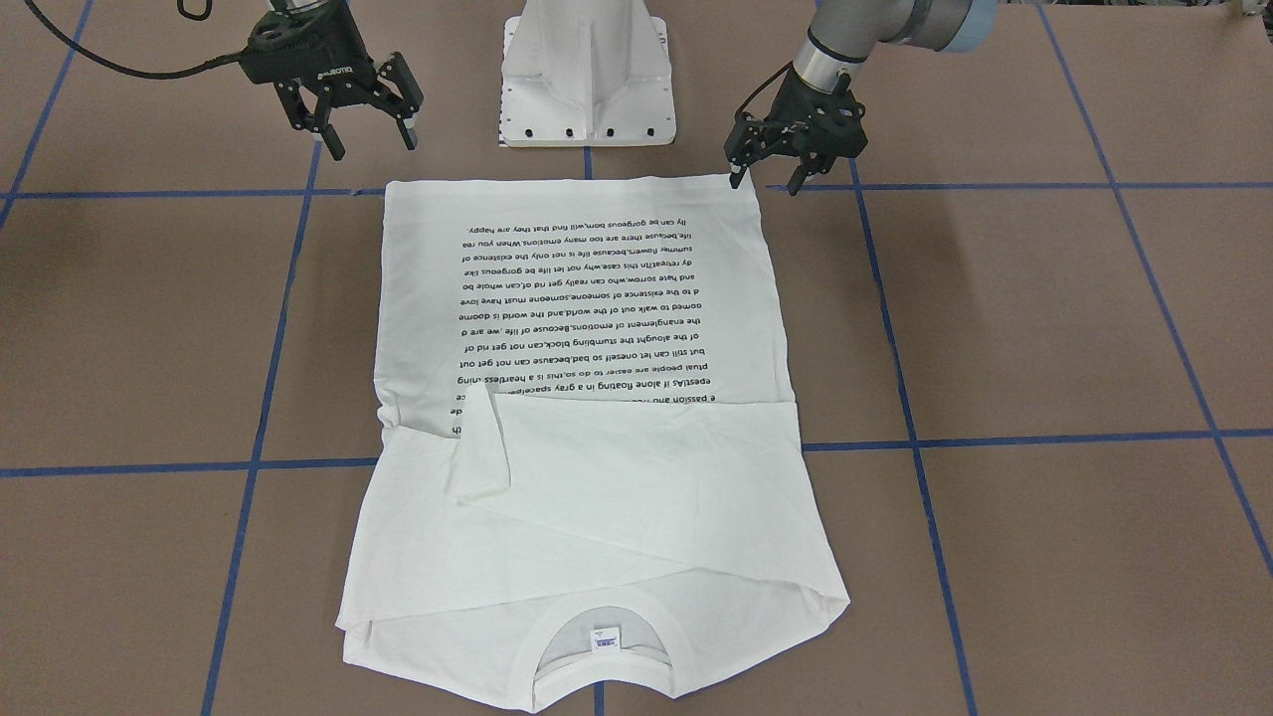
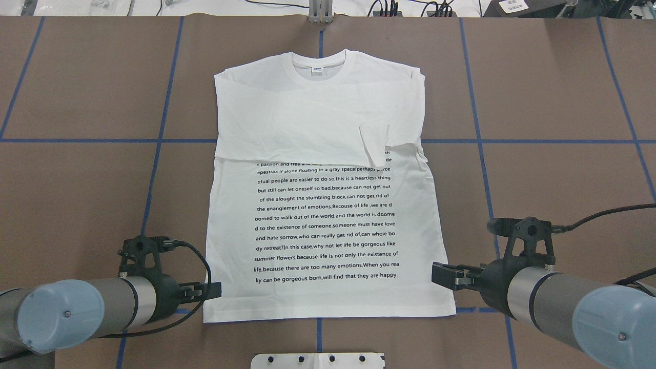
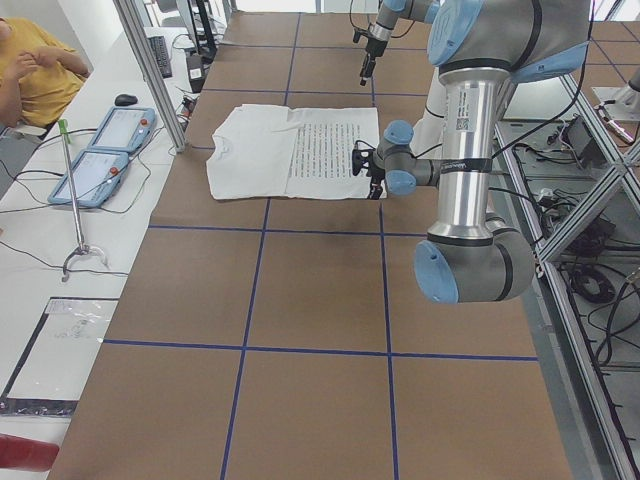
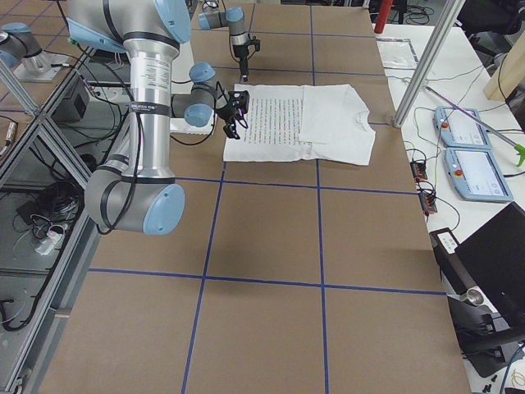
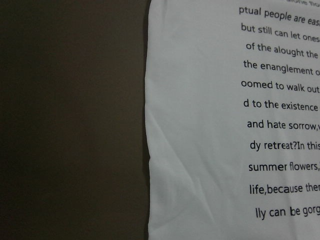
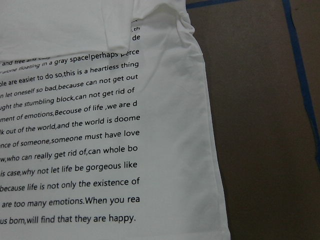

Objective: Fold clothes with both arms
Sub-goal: 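Position both grippers at the hem corners nearest the robot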

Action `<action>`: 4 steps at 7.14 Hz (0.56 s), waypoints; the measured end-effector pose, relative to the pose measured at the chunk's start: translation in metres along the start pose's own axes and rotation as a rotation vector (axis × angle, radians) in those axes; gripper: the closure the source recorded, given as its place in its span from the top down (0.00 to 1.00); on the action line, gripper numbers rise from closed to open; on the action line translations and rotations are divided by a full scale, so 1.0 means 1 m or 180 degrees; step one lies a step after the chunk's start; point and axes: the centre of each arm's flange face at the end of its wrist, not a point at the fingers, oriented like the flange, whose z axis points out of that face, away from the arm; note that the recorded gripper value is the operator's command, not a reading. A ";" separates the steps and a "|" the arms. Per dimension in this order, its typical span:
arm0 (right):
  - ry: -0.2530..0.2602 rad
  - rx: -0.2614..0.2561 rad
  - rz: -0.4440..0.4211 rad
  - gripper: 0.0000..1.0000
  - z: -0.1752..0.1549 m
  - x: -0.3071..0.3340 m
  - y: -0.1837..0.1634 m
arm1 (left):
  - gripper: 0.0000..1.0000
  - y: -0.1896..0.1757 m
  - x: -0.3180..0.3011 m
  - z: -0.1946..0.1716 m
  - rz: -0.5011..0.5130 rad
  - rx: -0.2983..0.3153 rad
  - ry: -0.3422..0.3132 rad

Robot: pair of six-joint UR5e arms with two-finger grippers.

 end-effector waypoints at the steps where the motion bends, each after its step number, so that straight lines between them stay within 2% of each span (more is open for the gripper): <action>1: -0.0003 0.0006 -0.0006 1.00 0.000 0.000 0.001 | 0.71 0.008 0.001 0.004 0.0024 -0.0038 -0.0011; 4: -0.0003 0.0009 -0.0011 1.00 0.001 0.000 0.003 | 0.70 0.037 0.005 0.015 0.0118 -0.0195 -0.0034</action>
